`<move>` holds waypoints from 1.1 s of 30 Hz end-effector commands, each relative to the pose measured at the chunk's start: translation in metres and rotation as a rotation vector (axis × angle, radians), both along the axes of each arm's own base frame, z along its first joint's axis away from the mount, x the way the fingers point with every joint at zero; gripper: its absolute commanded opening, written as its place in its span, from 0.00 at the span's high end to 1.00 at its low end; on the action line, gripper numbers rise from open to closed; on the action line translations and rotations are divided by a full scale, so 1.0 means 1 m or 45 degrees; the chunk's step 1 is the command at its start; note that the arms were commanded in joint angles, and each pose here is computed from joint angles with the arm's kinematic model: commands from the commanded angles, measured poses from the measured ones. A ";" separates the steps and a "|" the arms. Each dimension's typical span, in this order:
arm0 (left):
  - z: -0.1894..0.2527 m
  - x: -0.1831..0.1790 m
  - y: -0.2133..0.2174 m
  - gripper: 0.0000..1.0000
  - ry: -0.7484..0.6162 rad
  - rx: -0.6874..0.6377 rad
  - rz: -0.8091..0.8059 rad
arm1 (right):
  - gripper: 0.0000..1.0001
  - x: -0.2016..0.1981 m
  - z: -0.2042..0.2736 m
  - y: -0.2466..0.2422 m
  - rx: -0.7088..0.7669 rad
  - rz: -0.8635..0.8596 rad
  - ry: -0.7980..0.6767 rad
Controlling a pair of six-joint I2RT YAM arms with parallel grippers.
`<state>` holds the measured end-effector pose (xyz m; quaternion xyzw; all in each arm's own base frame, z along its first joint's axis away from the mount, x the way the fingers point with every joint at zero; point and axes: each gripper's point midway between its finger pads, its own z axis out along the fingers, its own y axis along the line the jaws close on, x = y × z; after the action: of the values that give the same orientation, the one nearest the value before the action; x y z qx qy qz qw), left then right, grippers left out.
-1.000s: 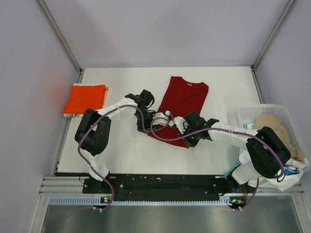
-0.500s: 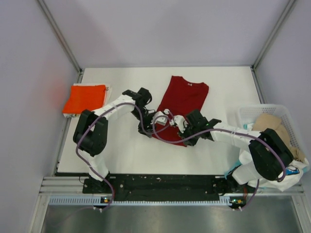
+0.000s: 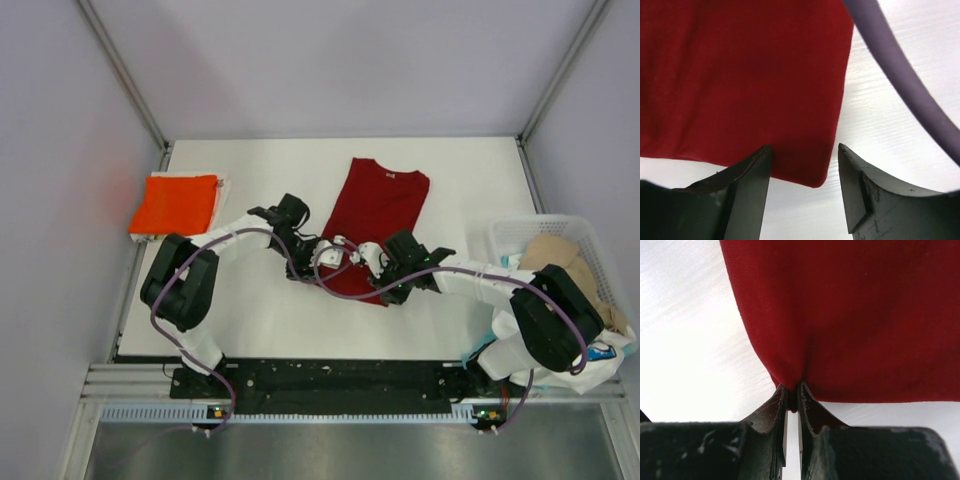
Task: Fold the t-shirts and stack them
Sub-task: Grab one side of the 2/3 rectangular tshirt with both arms
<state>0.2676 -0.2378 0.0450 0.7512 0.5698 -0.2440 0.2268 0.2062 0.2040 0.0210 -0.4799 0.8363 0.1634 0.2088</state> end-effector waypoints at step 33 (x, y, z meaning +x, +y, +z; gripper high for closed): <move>0.086 -0.096 0.056 1.00 0.223 0.402 0.035 | 1.00 -0.072 0.120 0.009 0.335 0.459 -0.083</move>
<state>0.2227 -0.2182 0.1121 0.7610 0.6014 -0.1881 0.1542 0.1615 0.1973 0.0881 -0.5576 0.7670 0.2135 0.2349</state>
